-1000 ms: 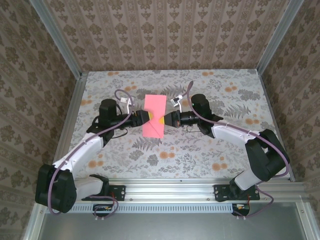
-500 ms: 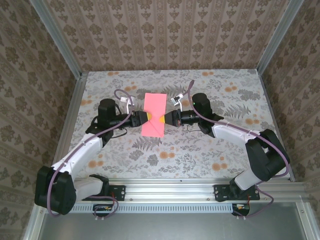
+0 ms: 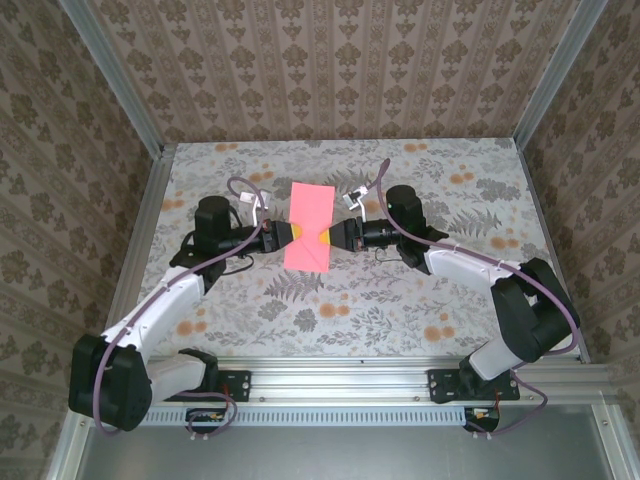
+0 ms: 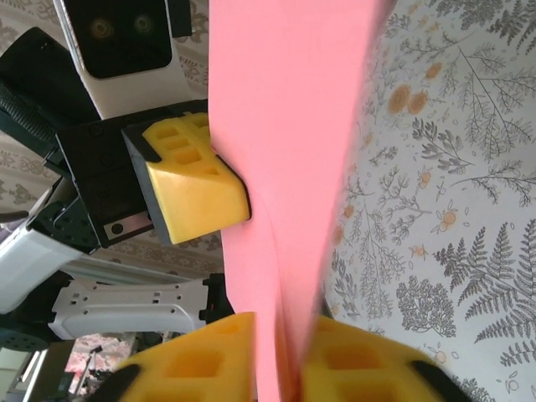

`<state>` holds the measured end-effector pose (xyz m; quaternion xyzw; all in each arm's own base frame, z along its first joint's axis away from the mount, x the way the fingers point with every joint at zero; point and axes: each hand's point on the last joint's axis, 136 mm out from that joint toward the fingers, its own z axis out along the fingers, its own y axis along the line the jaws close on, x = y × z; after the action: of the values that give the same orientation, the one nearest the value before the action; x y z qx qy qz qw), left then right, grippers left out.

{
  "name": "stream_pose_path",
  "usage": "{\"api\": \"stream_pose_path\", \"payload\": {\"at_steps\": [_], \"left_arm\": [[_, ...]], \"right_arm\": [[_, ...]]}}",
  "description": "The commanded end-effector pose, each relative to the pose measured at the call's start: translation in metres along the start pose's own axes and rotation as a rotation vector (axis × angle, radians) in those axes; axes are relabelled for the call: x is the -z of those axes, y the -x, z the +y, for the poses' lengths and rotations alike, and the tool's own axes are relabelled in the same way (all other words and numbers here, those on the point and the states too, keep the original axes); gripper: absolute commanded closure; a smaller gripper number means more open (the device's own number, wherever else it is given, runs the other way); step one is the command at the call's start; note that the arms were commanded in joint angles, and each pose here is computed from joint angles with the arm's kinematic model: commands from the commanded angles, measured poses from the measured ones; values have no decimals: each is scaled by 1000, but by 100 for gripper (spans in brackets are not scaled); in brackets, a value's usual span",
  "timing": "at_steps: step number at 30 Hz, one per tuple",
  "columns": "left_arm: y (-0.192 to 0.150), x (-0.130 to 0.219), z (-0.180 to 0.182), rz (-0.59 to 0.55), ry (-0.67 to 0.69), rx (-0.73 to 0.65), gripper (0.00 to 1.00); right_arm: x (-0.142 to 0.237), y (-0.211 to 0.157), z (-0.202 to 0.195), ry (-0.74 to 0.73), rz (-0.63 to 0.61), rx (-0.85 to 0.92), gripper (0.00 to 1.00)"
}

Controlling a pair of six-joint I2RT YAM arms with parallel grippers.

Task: Fold a paper plane with a square sheet of paper (pick it up from the middle)
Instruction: Turn over the paper at the center of the table.

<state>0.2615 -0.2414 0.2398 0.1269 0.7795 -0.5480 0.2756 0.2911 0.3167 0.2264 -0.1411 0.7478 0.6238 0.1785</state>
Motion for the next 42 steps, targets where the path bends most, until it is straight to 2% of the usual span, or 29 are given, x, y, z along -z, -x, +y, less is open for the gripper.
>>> {"api": "stream_pose_path", "payload": {"at_steps": [1, 8, 17, 29, 37, 42], "left_arm": [[17, 7, -20, -46, -27, -65, 100], [19, 8, -25, -57, -39, -69, 100], [28, 9, -29, -97, -51, -55, 100], [33, 10, -29, -111, -45, -39, 100], [37, 12, -27, -123, -37, -34, 100], [38, 16, -26, -131, -32, -36, 100]], "right_arm": [[0, -1, 13, 49, 27, 36, 62], [-11, -13, 22, 84, 83, 52, 44], [-22, -14, 22, 110, 87, 81, 43], [-25, -11, 36, 195, 95, 102, 61], [-22, -16, 32, 191, 101, 100, 84], [-18, -16, 27, 176, 87, 90, 91]]}}
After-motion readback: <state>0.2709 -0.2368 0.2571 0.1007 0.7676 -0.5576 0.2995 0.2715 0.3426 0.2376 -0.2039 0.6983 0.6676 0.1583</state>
